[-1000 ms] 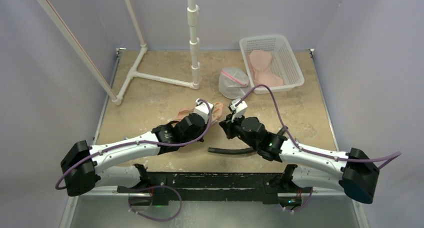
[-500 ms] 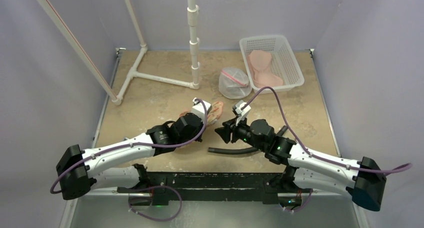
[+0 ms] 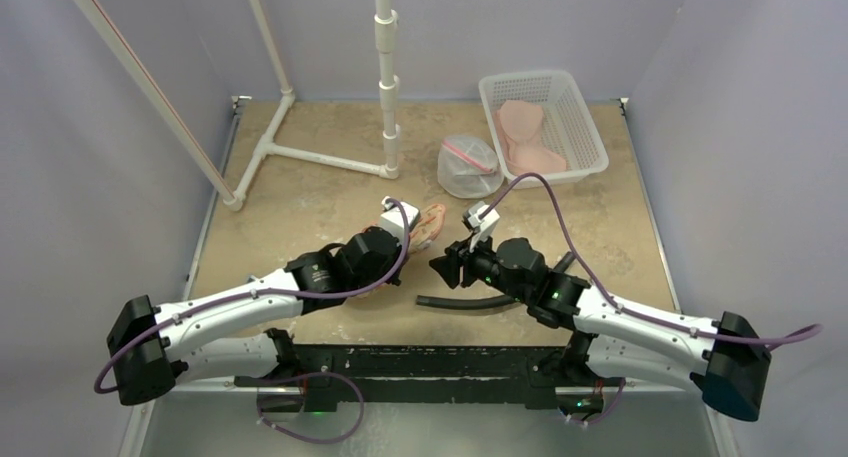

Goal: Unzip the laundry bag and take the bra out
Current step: Unzip the laundry bag at the center of the board.

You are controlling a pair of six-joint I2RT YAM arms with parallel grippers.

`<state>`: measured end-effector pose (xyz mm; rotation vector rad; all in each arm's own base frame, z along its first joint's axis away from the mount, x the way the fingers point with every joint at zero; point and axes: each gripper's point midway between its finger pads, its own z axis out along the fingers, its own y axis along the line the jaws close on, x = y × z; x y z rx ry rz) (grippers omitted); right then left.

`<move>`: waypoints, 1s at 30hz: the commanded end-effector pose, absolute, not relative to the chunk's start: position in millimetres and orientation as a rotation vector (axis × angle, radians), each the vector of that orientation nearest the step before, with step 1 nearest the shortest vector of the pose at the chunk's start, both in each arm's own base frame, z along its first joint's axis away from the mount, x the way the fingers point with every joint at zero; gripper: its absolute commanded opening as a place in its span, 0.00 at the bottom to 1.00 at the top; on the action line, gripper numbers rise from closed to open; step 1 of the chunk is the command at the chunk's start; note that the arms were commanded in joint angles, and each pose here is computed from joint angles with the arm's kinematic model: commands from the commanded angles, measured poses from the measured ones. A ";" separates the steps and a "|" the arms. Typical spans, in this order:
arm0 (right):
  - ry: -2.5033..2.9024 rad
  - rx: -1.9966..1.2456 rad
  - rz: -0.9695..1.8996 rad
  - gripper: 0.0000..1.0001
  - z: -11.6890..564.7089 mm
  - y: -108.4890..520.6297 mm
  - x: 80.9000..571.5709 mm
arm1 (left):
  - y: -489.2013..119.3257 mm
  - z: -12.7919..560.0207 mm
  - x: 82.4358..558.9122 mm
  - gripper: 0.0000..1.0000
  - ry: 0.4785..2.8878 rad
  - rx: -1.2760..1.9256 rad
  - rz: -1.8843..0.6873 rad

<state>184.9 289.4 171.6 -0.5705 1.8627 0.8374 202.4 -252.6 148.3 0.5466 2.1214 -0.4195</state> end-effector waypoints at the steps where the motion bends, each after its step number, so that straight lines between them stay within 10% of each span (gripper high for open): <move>1: 1.768 -0.483 0.842 0.52 204.6 286.9 197.3 | -256.2 167.9 204.3 0.00 2.070 0.526 -0.467; 30: 1.670 -0.562 1.454 0.59 235.4 297.1 181.0 | -249.8 172.3 197.5 0.00 2.036 0.543 -0.499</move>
